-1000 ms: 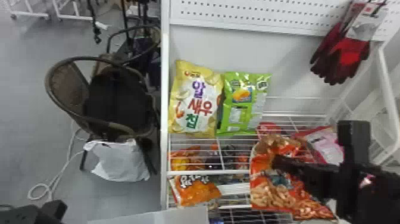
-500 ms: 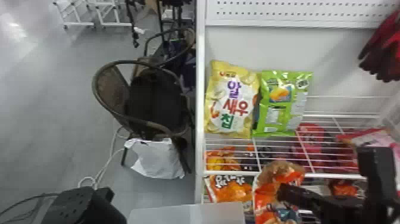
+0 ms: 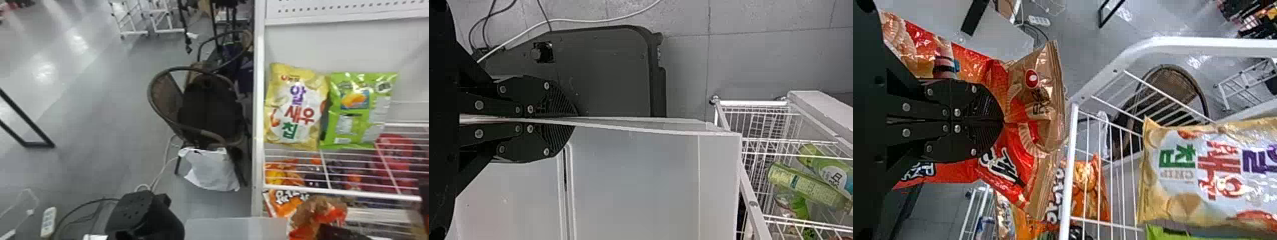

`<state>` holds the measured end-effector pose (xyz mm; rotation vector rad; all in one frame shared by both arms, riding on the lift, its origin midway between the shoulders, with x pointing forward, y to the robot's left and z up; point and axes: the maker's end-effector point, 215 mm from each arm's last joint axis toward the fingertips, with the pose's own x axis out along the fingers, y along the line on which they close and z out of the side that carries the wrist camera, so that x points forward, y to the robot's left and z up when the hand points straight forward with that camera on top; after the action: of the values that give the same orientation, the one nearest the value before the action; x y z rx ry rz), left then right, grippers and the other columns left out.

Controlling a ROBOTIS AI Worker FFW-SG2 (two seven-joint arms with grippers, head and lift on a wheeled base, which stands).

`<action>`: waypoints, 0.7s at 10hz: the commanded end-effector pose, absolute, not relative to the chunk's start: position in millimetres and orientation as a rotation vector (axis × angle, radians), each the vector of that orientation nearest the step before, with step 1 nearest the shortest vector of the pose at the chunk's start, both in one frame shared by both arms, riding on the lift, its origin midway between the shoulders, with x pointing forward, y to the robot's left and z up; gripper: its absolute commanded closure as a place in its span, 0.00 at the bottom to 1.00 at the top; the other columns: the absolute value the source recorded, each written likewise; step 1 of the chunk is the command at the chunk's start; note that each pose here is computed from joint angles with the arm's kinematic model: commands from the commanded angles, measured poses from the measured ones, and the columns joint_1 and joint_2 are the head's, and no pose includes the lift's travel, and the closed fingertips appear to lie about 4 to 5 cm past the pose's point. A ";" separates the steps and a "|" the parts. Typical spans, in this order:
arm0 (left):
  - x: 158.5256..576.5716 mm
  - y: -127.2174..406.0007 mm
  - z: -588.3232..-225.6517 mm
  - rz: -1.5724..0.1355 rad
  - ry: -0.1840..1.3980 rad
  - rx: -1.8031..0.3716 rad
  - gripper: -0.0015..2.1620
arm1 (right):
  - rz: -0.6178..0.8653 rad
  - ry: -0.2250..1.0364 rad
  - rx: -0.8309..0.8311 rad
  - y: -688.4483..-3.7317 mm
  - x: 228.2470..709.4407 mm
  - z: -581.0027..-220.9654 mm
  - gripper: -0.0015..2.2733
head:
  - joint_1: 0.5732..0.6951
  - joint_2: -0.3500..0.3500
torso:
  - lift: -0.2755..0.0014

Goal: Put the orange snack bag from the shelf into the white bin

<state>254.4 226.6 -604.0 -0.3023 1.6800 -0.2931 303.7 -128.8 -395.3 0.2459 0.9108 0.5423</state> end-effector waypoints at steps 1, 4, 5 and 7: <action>254.0 221.9 -603.8 -0.305 1.683 -0.315 0.99 | 0.569 0.921 0.248 -117.0 298.2 -397.1 0.93 | 1.00 0.79 | 1.00; 253.1 221.9 -604.2 -0.305 1.684 -0.315 0.99 | 0.593 0.933 0.249 -106.6 290.7 -399.2 0.03 | 1.00 0.85 | 1.00; 250.3 222.3 -605.4 -0.303 1.689 -0.318 0.99 | 0.596 0.935 0.251 -105.5 289.2 -399.8 0.00 | 1.00 0.87 | 1.00; 246.6 222.3 -606.6 -0.303 1.693 -0.319 0.99 | 0.597 0.939 0.255 -105.2 286.4 -401.0 0.03 | 1.00 0.88 | 1.00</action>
<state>248.0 226.1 -607.1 -0.3055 1.6926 -0.2934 287.4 -105.4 -400.6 0.2541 0.9366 0.5960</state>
